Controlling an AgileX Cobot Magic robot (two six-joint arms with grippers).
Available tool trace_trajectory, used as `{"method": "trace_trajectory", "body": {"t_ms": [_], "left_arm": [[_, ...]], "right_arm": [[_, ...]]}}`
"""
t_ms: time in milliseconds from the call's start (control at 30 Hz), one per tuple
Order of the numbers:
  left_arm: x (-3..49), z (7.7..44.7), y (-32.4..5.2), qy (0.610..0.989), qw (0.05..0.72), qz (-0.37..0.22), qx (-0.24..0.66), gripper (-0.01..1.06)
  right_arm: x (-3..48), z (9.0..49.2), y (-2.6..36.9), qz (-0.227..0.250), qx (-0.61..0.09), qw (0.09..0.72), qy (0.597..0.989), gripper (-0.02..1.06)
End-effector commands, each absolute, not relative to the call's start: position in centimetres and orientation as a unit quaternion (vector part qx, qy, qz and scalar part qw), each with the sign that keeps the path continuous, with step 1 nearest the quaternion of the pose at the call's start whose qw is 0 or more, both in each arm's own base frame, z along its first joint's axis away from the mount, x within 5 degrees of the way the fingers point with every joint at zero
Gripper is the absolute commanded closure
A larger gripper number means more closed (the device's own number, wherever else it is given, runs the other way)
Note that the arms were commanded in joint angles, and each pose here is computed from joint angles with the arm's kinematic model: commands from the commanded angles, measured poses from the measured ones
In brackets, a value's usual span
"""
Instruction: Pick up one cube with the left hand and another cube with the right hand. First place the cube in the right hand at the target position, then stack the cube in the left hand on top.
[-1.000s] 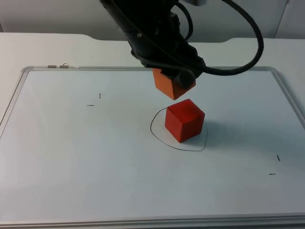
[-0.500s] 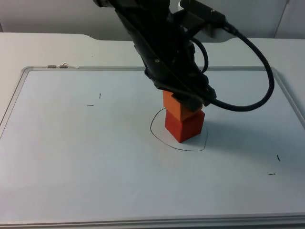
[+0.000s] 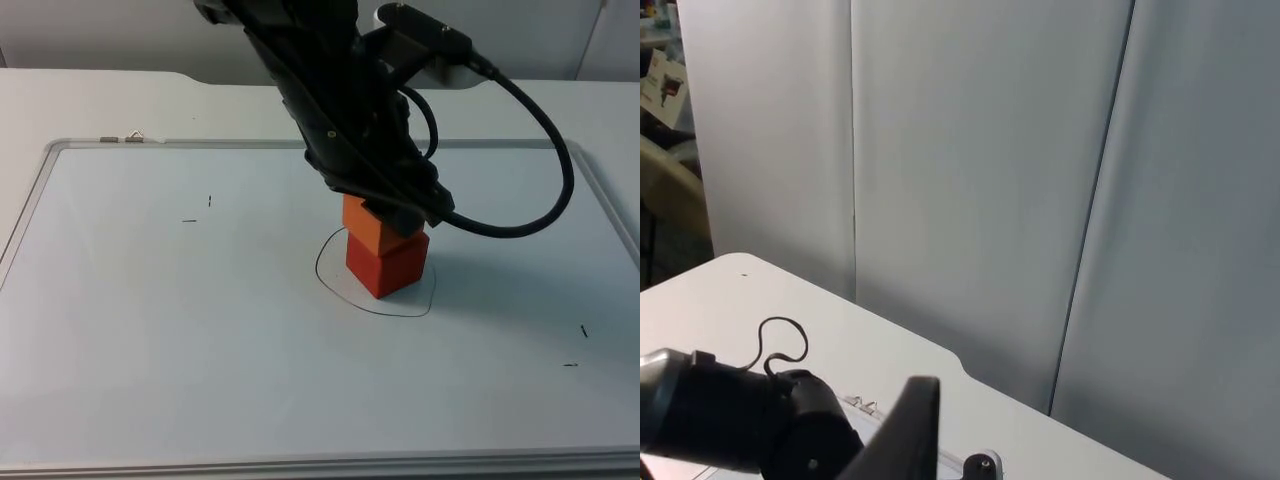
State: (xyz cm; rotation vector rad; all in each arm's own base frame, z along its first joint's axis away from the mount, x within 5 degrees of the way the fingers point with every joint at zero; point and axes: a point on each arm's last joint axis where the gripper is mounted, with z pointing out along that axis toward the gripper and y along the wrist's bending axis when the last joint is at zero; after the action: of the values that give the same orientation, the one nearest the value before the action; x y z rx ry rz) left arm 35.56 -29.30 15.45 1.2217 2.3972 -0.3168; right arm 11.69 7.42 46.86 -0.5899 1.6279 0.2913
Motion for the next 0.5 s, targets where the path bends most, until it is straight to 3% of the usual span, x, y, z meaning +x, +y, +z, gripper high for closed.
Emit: {"method": "trace_trajectory", "body": {"t_ms": [0, 200, 300, 333, 433, 467], "left_arm": [[35.62, 15.39, -29.6, 0.864, 0.218, -0.119, 0.438, 1.05], [35.66, 15.41, -29.64, 0.864, 0.221, -0.12, 0.437, 1.04], [35.62, 15.43, -29.71, 0.866, 0.22, -0.126, 0.431, 0.86], [35.62, 15.43, -29.71, 0.866, 0.22, -0.126, 0.431, 0.86], [35.6, 15.44, -29.74, 0.868, 0.219, -0.129, 0.427, 0.55], [35.6, 15.44, -29.74, 0.868, 0.219, -0.129, 0.426, 0.38]], "right_arm": [[11.6, 46.95, 7.39, 0.125, -0.261, 0.644, 0.708, 0.07], [11.6, 46.95, 7.39, 0.125, -0.261, 0.644, 0.708, 0.07], [11.6, 46.95, 7.39, 0.125, -0.261, 0.644, 0.708, 0.07], [11.6, 46.95, 7.39, 0.125, -0.261, 0.644, 0.708, 0.07], [11.6, 46.95, 7.39, 0.125, -0.261, 0.644, 0.708, 0.07], [11.6, 46.95, 7.39, 0.125, -0.261, 0.644, 0.708, 0.07]]}}
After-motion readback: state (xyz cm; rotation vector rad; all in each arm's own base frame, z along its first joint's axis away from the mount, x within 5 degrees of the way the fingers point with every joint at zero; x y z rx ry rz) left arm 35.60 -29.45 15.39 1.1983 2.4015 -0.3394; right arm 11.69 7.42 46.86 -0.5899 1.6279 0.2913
